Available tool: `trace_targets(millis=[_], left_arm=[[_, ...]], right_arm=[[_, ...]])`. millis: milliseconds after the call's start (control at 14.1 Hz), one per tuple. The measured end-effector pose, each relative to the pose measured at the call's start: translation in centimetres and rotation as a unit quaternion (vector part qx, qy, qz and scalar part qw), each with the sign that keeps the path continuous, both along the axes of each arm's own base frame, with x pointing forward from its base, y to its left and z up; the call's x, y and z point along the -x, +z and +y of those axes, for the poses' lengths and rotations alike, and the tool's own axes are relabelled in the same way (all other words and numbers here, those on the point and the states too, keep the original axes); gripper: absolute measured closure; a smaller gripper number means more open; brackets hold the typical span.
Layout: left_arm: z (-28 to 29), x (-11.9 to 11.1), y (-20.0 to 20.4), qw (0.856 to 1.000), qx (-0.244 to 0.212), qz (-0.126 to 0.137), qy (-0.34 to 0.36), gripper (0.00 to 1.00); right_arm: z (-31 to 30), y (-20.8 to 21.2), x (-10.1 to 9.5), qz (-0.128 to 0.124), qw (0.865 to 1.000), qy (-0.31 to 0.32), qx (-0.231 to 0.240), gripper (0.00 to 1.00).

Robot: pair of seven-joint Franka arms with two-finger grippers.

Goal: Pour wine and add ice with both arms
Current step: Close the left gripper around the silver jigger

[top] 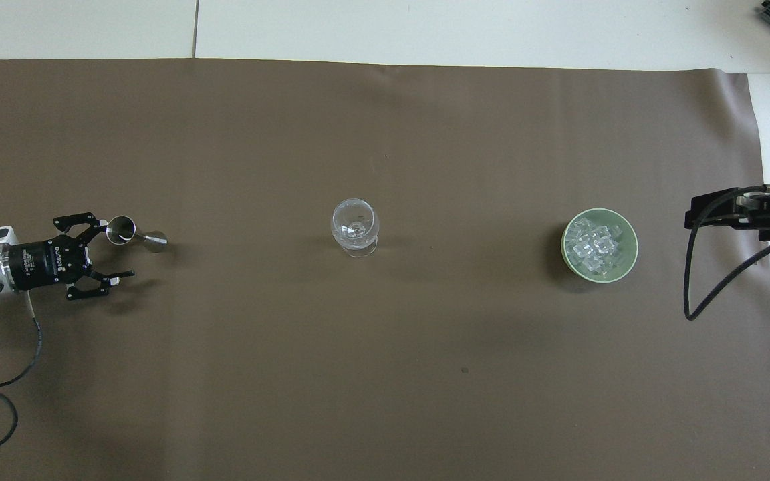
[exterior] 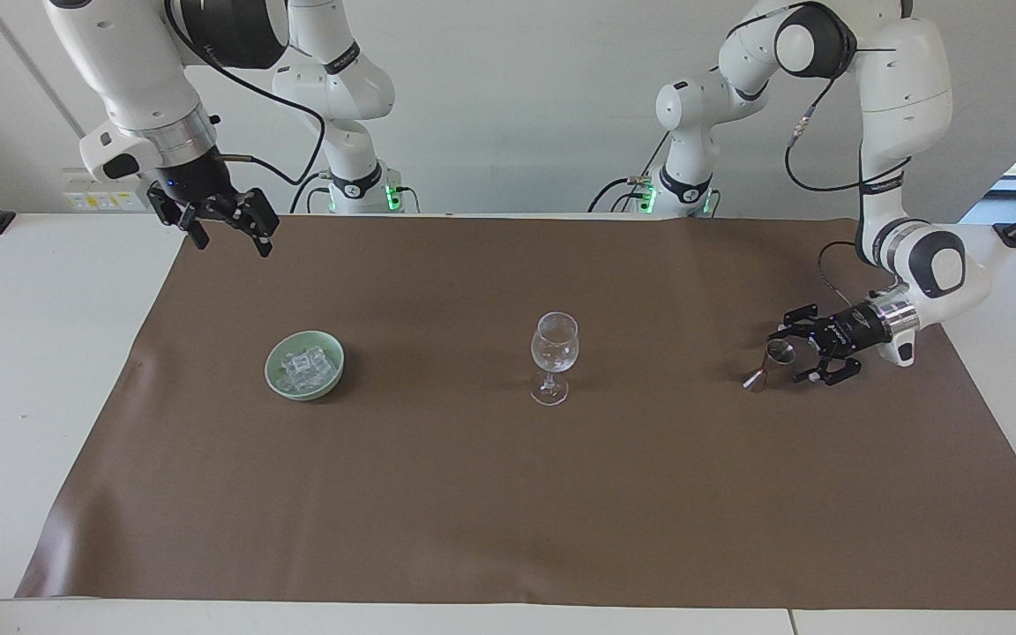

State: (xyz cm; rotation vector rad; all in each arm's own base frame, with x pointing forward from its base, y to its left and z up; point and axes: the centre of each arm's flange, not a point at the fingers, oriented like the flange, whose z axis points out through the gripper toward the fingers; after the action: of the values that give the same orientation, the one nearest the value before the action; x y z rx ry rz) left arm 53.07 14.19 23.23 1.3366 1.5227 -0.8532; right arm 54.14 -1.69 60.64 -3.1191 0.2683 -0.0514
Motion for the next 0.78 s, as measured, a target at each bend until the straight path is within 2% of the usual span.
trace_targets(millis=[425,779], left_arm=[[-1.1,-0.7,0.1,1.0,0.008,-0.007,0.01,0.11],[-1.5,-0.1,-0.6,1.0,0.019,0.001,0.022,0.13]], right_arm=[[0.0,0.0,0.0,0.0,1.0,0.0,0.0,0.0],[0.0,0.0,0.0,0.0,1.0,0.0,0.0,0.0]])
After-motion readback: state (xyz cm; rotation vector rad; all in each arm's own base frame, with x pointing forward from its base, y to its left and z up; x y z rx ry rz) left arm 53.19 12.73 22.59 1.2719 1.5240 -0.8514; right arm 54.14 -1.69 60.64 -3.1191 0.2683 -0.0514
